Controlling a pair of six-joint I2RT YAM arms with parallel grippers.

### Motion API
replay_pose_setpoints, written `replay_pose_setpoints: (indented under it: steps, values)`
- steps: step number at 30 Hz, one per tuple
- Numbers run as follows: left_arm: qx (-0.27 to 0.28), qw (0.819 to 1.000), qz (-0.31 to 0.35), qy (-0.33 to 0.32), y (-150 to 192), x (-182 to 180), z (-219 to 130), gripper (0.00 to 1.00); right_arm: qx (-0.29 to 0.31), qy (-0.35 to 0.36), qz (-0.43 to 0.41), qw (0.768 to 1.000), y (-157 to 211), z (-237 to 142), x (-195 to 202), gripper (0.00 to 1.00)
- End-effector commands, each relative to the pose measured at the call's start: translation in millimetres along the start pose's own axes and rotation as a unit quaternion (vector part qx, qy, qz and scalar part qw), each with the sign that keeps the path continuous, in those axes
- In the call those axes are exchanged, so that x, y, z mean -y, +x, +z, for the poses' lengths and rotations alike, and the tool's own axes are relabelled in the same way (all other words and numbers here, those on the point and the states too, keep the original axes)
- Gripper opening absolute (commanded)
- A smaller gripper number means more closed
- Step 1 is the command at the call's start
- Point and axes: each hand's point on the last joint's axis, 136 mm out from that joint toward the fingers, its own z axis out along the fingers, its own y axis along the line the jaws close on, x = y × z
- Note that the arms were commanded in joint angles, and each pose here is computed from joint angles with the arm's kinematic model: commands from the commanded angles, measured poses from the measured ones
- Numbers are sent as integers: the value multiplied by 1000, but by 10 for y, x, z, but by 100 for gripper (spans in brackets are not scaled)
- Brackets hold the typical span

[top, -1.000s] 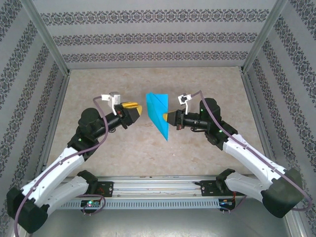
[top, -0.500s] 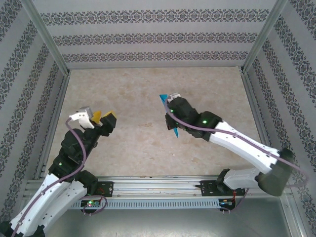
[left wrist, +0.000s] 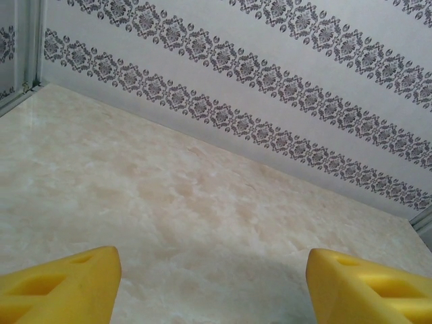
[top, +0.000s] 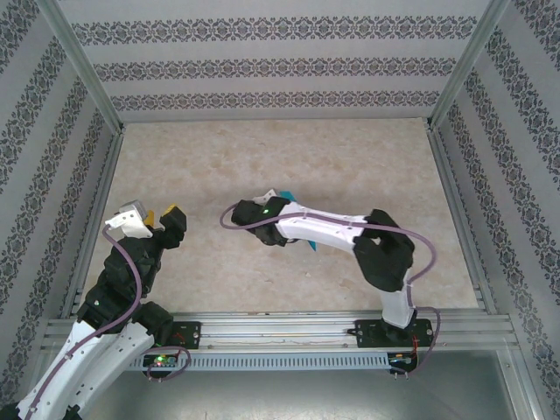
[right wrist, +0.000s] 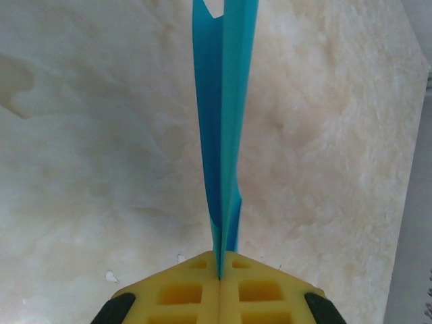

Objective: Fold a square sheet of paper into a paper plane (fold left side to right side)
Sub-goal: Turn over the paper at the center of the table.

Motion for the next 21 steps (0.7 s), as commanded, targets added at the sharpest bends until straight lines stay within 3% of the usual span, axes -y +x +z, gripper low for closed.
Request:
replay_pose_setpoints:
  steps: [1,9,21]
  values:
    - [-3,1000,0,-8,-14,-24,-23,73,-18,39,-9,999,32,81,-13,1]
    - [-11,1000,2,-4,19,14,22,73,-65,-19,-22,997,143,314,-496,10]
    - [-30,999,4,17,63,160,115,73,-42,-131,36,990,39,13,-555,49]
